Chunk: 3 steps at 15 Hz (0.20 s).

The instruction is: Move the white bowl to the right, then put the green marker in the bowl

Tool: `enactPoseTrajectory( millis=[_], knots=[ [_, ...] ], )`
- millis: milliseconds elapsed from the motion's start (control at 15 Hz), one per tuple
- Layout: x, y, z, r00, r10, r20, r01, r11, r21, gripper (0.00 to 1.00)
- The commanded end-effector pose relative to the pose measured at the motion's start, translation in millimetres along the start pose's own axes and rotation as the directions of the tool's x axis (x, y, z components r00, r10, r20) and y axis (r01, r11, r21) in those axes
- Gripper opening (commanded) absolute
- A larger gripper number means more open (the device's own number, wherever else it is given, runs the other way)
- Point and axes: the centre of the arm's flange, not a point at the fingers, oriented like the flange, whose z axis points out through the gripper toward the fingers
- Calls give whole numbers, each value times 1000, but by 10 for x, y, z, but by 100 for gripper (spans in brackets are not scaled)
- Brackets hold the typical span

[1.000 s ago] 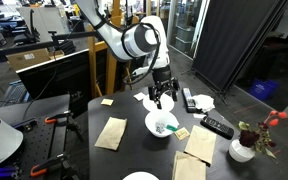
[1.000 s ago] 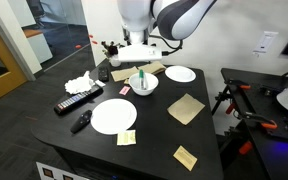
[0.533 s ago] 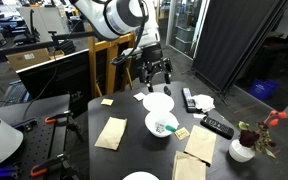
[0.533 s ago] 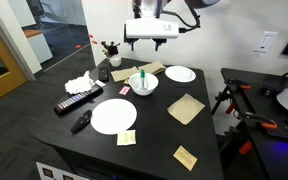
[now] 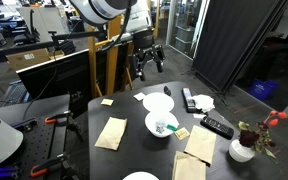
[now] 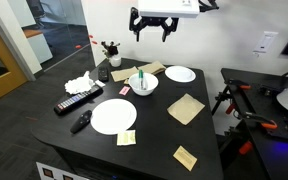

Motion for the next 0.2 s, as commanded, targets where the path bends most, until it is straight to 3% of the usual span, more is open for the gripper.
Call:
enactPoseTrajectory(
  millis=[0,133],
  knots=[
    [-5,0,10,1000,-1,1,1,1000,-2,100],
    [-15,1,37,1000,-3,2,3,1000,-6,100]
  ],
)
